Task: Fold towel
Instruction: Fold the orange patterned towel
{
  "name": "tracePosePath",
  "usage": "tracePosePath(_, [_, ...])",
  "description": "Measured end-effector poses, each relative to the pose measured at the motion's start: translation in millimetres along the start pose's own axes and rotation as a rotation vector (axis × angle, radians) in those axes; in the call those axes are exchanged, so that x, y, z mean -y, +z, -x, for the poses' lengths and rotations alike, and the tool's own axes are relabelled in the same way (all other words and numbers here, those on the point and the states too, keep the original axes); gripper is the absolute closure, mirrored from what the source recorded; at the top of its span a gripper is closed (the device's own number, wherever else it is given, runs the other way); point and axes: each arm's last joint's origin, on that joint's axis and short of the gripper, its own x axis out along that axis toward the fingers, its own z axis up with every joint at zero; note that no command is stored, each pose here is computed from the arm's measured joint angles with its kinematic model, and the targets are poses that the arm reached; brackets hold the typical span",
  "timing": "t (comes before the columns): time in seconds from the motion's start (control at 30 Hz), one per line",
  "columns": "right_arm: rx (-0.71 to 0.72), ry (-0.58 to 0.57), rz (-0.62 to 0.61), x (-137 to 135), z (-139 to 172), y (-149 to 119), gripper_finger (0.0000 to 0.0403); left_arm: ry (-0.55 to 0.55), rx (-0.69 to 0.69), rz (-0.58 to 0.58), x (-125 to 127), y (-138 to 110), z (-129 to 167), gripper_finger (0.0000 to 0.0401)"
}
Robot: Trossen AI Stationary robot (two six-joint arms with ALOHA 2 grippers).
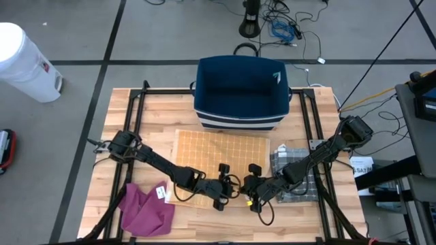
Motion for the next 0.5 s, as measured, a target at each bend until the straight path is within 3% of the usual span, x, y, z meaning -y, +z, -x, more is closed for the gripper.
tracePosePath(0.13, [0.003,0.007,0.002,0,0,0,0.0402,-0.008,0.006,-0.083,6,1,2,0.0359])
tracePosePath(0.33, [0.011,0.025,0.013,-3,1,1,0.0400,-0.009,0.013,-0.151,13,3,5,0.0386])
tracePosePath(0.5, [0.004,0.051,0.063,-9,3,-3,0.0346,-0.003,-0.035,-0.170,13,-2,5,0.0393])
